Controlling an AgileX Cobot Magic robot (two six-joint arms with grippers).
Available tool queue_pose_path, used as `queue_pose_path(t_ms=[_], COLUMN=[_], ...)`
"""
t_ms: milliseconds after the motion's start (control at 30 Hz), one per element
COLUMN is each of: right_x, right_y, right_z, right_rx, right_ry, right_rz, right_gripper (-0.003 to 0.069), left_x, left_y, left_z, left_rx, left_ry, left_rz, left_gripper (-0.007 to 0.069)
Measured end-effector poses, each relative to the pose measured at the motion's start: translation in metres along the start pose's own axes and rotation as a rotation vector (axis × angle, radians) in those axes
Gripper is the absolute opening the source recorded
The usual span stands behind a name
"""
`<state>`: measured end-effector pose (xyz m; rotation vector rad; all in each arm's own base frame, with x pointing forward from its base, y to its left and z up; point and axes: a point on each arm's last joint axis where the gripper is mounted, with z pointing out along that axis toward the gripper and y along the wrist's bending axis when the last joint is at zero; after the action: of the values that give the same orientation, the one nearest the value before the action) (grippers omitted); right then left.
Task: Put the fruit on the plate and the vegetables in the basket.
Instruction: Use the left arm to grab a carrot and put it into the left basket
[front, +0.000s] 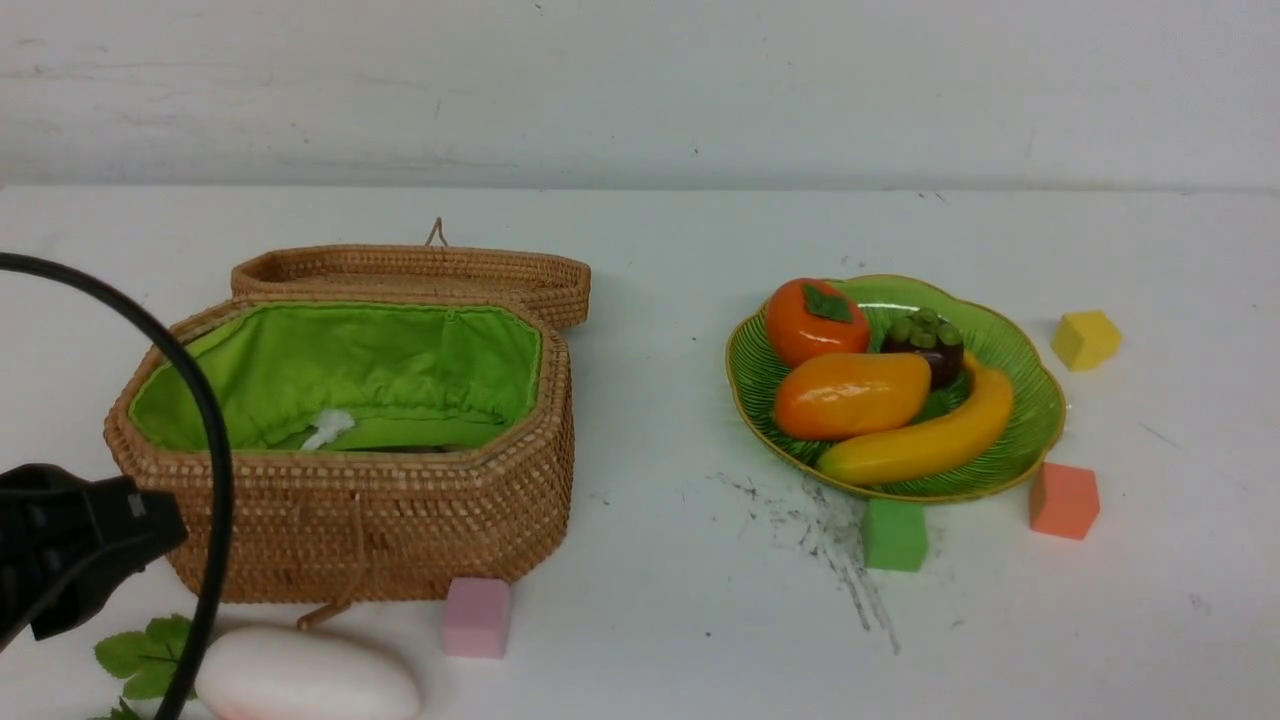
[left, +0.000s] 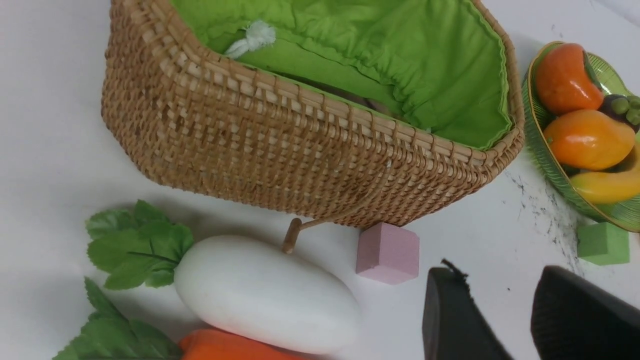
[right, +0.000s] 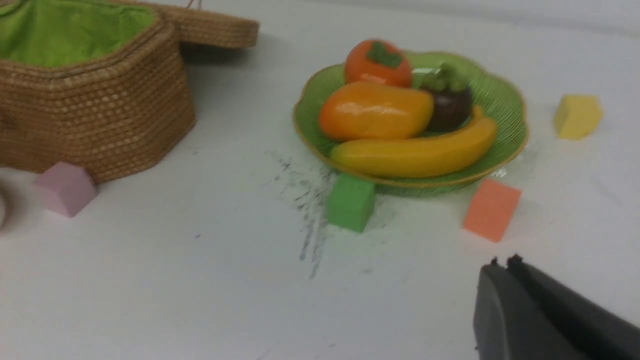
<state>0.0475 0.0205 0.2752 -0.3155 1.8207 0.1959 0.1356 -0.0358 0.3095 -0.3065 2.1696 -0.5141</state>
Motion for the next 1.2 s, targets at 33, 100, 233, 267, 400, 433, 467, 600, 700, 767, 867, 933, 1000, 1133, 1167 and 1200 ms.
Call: queue_pose_path(t_ms=[33, 100, 233, 267, 400, 433, 467, 600, 700, 767, 867, 933, 1000, 1133, 1167, 1200], right_x=[-0.001, -0.001, 0.009, 0.017, 0.044, 0.047, 0.058, 0.09, 0.099, 0.098, 0.099, 0.099, 0.099, 0.099, 0.099, 0.099], right_y=[-0.002, -0.004, -0.007, -0.008, -0.011, -0.011, -0.012, -0.015, -0.018, -0.02, -0.023, -0.025, -0.025, -0.025, -0.024, -0.024], right_z=[0.0, -0.001, -0.004, -0.004, 0.0, 0.001, 0.006, 0.02, 0.024, 0.024, 0.023, 0.022, 0.022, 0.022, 0.023, 0.023], right_rx=[0.022, 0.048, 0.107, 0.136, 0.209, 0.218, 0.239, 0.267, 0.32, 0.358, 0.421, 0.455, 0.468, 0.455, 0.447, 0.439], right_ry=[-0.008, -0.013, -0.022, -0.028, -0.026, -0.023, 0.001, 0.077, 0.054, 0.039, 0.031, 0.029, 0.027, 0.026, 0.026, 0.026], right_rz=[-0.031, -0.074, -0.107, -0.087, 0.043, 0.055, 0.095, 0.141, 0.152, 0.161, 0.186, 0.199, 0.203, 0.202, 0.199, 0.197], right_gripper=[-0.0001, 0.0, 0.0003, 0.0003, 0.0003, 0.0003, 0.0003, 0.0006, 0.001, 0.0013, 0.0015, 0.0018, 0.0018, 0.0019, 0.0019, 0.002], left_x=[0.0, 0.0, 0.0, 0.0, 0.0, 0.0, 0.0, 0.0, 0.0, 0.0, 0.0, 0.0, 0.0, 0.0, 0.0, 0.0], left_y=[0.0, 0.0, 0.0, 0.0, 0.0, 0.0, 0.0, 0.0, 0.0, 0.0, 0.0, 0.0, 0.0, 0.0, 0.0, 0.0], left_z=[0.0, 0.0, 0.0, 0.0, 0.0, 0.0, 0.0, 0.0, 0.0, 0.0, 0.0, 0.0, 0.0, 0.0, 0.0, 0.0], left_rx=[-0.001, -0.001, -0.001, -0.001, -0.001, -0.001, -0.001, -0.002, -0.002, -0.002, -0.002, -0.002, -0.002, -0.002, -0.002, -0.002], left_ry=[0.0, 0.0, 0.0, 0.0, -0.001, -0.001, -0.002, -0.002, -0.004, -0.004, -0.004, -0.004, -0.004, -0.004, -0.004, -0.004], left_rz=[0.001, 0.001, 0.002, 0.002, 0.002, 0.002, 0.003, 0.004, 0.005, 0.005, 0.005, 0.005, 0.005, 0.005, 0.005, 0.005], left_gripper=[0.0239, 0.0239, 0.0239, 0.0239, 0.0239, 0.0239, 0.0239, 0.0239, 0.0239, 0.0239, 0.0239, 0.0239, 0.0239, 0.0239, 0.0239, 0.0239])
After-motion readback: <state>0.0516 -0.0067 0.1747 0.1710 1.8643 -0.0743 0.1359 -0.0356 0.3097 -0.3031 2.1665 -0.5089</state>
